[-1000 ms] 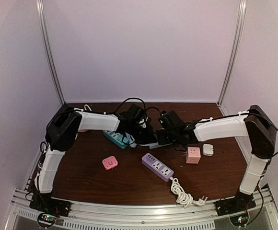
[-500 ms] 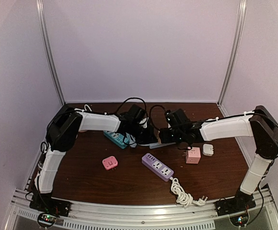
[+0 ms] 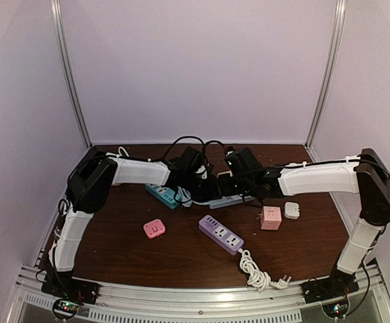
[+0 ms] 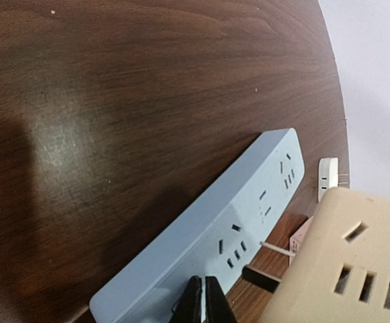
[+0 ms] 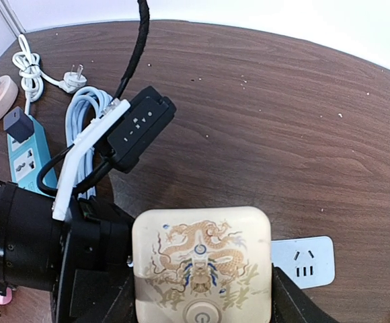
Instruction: Pull the plug off the socket
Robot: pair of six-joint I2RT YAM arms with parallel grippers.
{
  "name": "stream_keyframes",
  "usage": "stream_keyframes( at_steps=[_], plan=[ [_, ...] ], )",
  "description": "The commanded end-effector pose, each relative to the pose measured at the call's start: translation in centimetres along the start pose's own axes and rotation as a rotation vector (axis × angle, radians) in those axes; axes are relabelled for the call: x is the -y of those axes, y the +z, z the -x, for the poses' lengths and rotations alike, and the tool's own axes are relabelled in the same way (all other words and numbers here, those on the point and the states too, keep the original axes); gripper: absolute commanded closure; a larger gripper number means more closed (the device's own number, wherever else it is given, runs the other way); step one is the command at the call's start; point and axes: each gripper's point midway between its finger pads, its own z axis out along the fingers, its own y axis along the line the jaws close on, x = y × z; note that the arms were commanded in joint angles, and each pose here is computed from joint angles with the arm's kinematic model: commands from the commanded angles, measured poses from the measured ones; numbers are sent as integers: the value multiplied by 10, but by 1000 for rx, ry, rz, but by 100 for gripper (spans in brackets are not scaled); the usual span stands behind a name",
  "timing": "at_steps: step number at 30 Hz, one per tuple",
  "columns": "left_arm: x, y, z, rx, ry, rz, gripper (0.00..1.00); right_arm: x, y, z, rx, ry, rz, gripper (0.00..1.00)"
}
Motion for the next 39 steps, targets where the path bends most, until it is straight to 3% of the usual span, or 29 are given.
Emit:
stream_keyframes(
  at_steps=[1,11,18,31,39],
  plan=[
    [-96,23,-56,-141,-51,294,93,-12,-20,28,46,76,147,87],
    [6,-13,11,-36,182,119,90,41,-18,43,47,244,225,86],
    [62,-66,36,51,303,55,89,67,5,50,38,370,316,85],
    [41,-156,-4,125,346,142,88,111,62,40,-9,622,456,81],
    [19,-187,-25,146,338,187,88,120,83,28,-53,678,419,67]
  ],
)
